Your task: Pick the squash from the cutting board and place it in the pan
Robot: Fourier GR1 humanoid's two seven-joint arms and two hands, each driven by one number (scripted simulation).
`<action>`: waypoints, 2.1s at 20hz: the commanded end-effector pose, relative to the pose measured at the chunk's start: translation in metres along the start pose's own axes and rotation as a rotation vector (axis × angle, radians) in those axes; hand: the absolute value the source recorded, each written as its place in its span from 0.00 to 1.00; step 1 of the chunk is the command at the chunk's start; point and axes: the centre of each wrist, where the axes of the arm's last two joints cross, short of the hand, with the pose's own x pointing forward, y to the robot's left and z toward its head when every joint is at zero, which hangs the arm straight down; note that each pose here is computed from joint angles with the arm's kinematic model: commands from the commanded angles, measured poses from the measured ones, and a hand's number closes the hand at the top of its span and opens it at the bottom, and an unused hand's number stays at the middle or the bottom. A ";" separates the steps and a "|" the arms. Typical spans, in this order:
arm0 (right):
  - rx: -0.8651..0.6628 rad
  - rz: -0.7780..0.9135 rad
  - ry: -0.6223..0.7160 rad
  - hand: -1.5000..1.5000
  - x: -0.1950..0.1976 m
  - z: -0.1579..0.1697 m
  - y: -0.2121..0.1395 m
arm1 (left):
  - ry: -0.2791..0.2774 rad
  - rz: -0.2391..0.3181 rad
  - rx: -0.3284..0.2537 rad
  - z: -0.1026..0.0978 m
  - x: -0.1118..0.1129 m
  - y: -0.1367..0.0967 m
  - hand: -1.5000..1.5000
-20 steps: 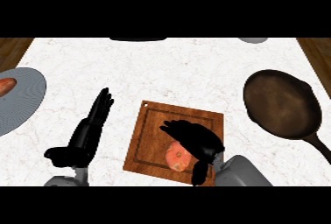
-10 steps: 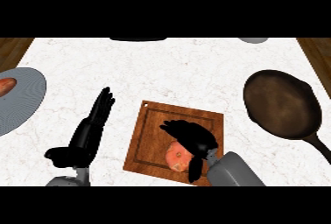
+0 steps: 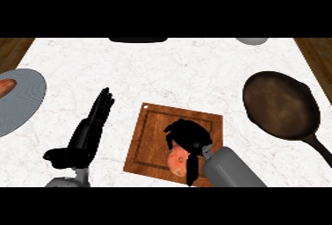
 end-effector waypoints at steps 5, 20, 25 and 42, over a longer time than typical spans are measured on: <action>-0.073 0.019 -0.037 1.00 0.002 0.004 0.022 | -0.006 -0.008 0.000 -0.005 0.002 0.003 0.50; -0.693 -0.062 0.410 1.00 0.017 0.094 -0.011 | 0.019 -0.016 0.047 0.005 -0.003 0.000 0.50; -0.917 -0.151 0.413 1.00 0.043 0.142 -0.039 | 0.008 -0.001 0.030 0.004 -0.002 0.002 0.50; -1.166 -0.345 0.630 1.00 -0.096 0.162 -0.033 | 0.009 0.000 -0.008 0.009 0.006 0.005 0.50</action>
